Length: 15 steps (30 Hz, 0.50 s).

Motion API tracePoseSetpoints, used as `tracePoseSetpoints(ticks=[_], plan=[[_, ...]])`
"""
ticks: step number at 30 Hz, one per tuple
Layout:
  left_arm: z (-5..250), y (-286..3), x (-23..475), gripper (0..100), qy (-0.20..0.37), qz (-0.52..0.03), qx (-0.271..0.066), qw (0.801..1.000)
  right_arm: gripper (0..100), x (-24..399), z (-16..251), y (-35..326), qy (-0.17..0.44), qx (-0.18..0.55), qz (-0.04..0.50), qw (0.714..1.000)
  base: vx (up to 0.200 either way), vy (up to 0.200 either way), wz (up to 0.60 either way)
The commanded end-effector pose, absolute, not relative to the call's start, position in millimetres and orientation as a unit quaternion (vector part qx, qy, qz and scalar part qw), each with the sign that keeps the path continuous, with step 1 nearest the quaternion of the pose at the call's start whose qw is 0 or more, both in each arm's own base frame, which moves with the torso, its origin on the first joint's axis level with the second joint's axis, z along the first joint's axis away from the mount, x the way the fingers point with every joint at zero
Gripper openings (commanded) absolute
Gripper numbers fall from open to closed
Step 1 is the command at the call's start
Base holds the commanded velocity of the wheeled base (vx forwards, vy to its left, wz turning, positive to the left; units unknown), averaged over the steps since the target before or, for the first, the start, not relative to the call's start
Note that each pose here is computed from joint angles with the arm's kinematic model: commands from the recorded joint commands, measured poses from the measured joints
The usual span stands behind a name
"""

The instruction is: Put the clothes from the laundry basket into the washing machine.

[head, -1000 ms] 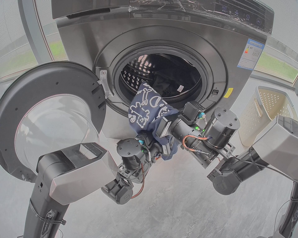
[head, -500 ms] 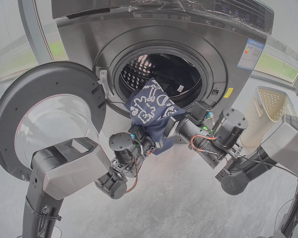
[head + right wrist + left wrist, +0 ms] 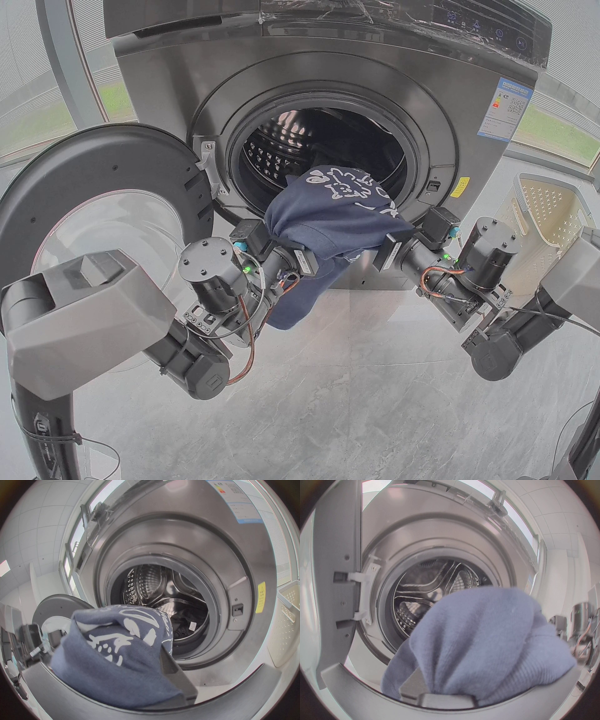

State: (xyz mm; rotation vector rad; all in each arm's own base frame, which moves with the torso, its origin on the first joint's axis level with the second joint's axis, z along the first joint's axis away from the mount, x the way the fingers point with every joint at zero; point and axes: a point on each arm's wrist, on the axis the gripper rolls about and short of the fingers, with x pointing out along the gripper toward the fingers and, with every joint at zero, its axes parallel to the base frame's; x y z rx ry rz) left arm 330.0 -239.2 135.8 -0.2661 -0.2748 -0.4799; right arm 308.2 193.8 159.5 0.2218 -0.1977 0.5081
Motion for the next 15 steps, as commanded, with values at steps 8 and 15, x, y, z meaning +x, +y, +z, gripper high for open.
tracePoseSetpoints(ticks=[8, 15], plan=[[160, -237, 310, 0, -0.154, -0.249, -0.143, 0.945, 0, 307, 145, 202, -0.079, 0.106, 0.259, 0.957, 0.000, 0.000, 0.00], [159, -237, 309, 0, -0.151, -0.250, -0.142, 0.946, 100, 297, 147, 204, -0.079, 0.108, 0.270, 0.954, 0.000, 0.000, 0.00]])
